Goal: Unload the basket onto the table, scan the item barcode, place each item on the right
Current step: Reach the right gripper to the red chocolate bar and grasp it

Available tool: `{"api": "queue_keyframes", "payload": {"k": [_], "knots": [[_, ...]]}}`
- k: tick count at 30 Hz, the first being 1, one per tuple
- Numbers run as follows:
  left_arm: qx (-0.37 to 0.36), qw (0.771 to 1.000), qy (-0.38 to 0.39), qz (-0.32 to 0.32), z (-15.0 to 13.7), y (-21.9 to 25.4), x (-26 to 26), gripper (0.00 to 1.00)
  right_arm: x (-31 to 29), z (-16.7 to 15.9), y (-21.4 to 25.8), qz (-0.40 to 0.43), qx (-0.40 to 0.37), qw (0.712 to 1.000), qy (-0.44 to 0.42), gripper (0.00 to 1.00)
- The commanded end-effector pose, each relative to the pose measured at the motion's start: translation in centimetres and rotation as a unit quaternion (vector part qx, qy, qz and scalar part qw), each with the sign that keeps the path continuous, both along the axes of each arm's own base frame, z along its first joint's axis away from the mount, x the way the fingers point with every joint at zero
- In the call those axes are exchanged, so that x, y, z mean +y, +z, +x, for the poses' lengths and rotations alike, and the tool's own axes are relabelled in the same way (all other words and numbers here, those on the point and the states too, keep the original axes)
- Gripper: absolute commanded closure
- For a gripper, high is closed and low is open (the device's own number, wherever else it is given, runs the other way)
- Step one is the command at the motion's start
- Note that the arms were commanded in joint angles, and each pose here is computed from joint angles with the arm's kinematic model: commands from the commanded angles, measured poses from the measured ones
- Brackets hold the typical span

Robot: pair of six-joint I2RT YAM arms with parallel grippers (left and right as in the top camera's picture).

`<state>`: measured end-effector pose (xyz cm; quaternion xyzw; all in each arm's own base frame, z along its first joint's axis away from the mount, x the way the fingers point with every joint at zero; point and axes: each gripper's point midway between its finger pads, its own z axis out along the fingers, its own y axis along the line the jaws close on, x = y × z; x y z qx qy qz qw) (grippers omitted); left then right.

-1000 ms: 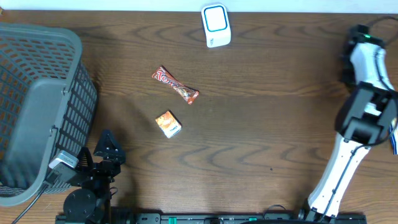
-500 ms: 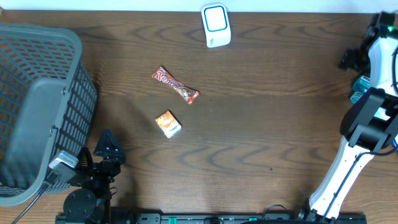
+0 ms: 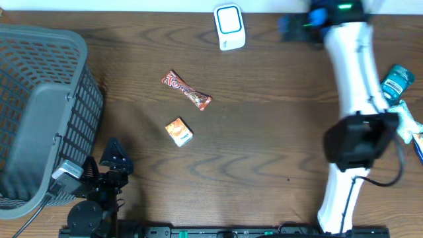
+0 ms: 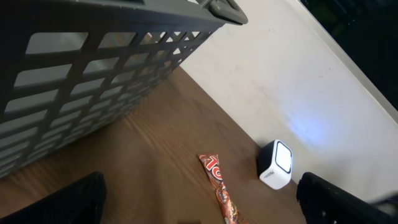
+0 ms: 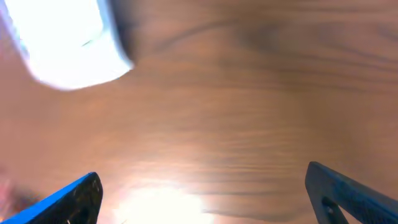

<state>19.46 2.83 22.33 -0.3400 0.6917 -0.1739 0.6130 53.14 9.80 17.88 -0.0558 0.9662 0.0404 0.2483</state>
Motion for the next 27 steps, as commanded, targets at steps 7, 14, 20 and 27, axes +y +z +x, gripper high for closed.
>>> {"api": "queue_keyframes", "payload": {"k": [7, 14, 20, 27], "knots": [[-0.003, 1.000, 0.004, -0.002, -0.1, 0.1, 0.1, 0.02, 16.2, -5.6, -6.5, -0.043, 0.038, 0.966, 0.251, 0.01], [-0.004, 1.000, 0.004, -0.002, -0.1, 0.1, 0.1, 0.02, 22.1, -8.9, -10.4, -0.082, 0.044, 0.921, 0.377, 0.01], [-0.003, 1.000, 0.004, -0.002, -0.1, 0.1, 0.1, 0.02, 24.2, -8.3, -13.8, -0.082, 0.037, 0.916, 0.392, 0.01], [-0.003, 1.000, 0.004, -0.002, -0.1, 0.1, 0.1, 0.02, 25.3, -8.7, -15.9, -0.080, 0.042, 0.912, 0.401, 0.05]]}}
